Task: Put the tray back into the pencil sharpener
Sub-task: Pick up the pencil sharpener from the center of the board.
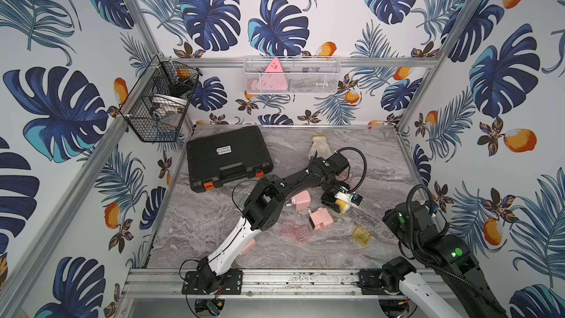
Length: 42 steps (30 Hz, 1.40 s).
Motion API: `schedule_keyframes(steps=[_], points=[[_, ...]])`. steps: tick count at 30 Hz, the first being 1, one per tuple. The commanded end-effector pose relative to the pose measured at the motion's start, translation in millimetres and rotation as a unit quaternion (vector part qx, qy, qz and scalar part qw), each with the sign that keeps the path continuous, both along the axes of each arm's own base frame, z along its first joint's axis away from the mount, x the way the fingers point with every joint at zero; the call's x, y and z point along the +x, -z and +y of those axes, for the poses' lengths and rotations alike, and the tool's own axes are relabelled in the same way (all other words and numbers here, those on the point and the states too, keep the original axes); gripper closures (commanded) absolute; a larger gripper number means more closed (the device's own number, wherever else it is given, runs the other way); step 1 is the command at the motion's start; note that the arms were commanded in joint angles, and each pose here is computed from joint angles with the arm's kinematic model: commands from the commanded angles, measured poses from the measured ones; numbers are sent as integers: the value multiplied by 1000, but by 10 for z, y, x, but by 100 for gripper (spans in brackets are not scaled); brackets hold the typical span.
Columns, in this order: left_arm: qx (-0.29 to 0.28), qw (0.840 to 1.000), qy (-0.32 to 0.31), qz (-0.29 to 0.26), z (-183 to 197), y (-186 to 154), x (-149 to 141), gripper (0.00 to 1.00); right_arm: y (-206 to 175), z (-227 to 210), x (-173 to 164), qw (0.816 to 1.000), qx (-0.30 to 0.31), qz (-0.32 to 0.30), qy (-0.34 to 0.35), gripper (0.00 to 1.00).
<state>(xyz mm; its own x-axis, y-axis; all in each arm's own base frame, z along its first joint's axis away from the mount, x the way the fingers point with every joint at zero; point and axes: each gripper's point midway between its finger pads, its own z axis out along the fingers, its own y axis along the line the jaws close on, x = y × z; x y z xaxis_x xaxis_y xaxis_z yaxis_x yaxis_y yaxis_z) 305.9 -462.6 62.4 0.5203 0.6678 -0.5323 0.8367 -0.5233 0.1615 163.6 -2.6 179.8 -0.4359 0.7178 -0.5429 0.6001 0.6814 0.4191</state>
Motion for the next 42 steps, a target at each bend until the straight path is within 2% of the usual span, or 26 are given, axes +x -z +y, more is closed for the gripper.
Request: schedule_keyframes(steps=[1, 14, 17, 20, 26, 29, 31, 37, 42], points=[[16, 1000, 14, 3, 64, 49, -47, 32, 15, -9, -6, 1000, -2, 4, 3, 36], [6, 1000, 6, -7, 26, -26, -4, 54, 1, -55, -40, 1000, -5, -1, 12, 36], [-3, 1000, 6, -9, 10, -127, -15, 57, -3, -63, -52, 1000, -4, -2, 13, 36], [-26, 1000, -1, -6, -24, -371, -62, 59, -22, -75, -59, 1000, -5, -5, 14, 36], [-96, 993, -75, -5, 9, -1151, -166, 62, -69, -91, -50, 1000, -9, -13, 16, 36], [-134, 984, -119, -4, 142, -1513, -289, 61, -68, -71, -26, 1000, -9, -13, 11, 36], [-140, 977, -159, 4, 292, -1673, -368, 61, -64, -45, 3, 1000, -9, -12, 5, 36], [-100, 962, -255, 10, 803, -1685, -664, 63, -13, 69, 117, 1000, -5, -2, -14, 35], [-77, 955, -287, 25, 1124, -1578, -1062, 63, 33, 172, 215, 999, -1, 10, -30, 35]])
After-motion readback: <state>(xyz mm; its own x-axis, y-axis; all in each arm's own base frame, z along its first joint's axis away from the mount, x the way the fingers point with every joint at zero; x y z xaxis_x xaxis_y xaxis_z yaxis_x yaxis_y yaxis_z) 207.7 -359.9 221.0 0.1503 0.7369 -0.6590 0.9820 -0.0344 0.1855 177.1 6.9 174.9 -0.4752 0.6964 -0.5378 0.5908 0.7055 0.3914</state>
